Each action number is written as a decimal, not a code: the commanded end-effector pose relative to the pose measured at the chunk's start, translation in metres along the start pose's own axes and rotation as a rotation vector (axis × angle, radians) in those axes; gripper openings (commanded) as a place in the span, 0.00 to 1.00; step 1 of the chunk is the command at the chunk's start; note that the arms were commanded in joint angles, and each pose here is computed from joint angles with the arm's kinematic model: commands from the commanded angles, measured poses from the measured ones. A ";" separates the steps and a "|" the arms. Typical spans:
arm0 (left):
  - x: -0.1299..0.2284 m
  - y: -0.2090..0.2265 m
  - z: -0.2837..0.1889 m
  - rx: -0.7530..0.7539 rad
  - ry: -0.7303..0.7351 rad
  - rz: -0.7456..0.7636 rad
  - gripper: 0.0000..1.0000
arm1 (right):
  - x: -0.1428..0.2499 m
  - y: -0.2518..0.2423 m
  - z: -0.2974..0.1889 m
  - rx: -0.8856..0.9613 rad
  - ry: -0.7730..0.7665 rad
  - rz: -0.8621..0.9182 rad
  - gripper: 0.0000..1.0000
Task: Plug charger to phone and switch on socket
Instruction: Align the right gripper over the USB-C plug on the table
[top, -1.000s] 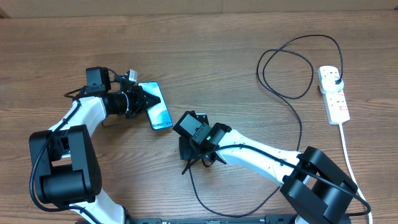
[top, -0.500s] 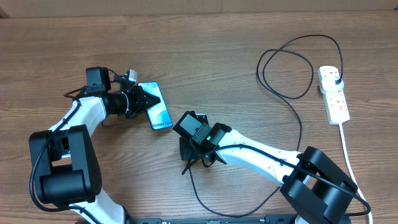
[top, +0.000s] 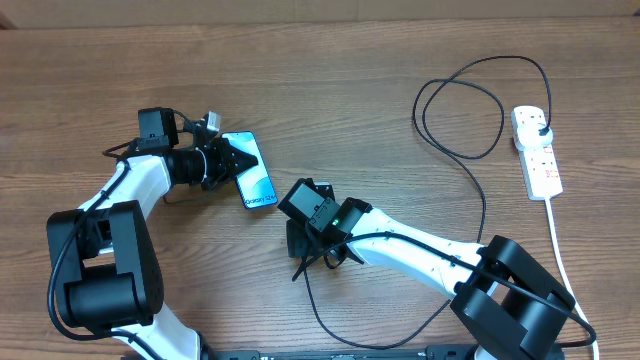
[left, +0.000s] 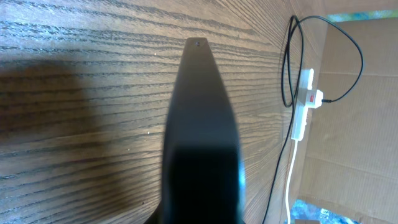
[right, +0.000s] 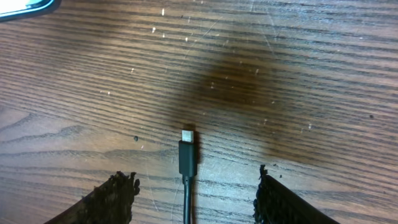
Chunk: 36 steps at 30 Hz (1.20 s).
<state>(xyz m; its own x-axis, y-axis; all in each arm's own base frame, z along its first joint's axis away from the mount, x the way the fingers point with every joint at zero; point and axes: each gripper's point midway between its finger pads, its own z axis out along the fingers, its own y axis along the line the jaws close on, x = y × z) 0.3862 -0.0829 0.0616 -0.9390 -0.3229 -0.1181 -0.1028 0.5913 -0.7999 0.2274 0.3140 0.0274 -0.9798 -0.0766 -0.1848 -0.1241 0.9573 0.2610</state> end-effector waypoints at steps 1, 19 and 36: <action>-0.002 -0.009 -0.005 0.027 -0.010 0.022 0.04 | 0.003 0.004 0.000 -0.008 0.001 -0.012 0.65; -0.002 -0.009 -0.005 0.027 -0.010 0.022 0.04 | 0.007 0.008 0.001 -0.011 0.004 -0.023 0.69; -0.002 -0.009 -0.005 0.027 -0.010 0.022 0.04 | 0.012 0.021 0.001 -0.022 -0.025 -0.067 0.70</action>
<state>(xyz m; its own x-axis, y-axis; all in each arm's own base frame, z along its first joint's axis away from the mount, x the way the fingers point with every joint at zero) 0.3862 -0.0829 0.0616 -0.9390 -0.3231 -0.1178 -0.1031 0.5911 -0.8000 0.2102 0.3339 0.0298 -0.9685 -0.1368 -0.2079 -0.1926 0.9411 0.2780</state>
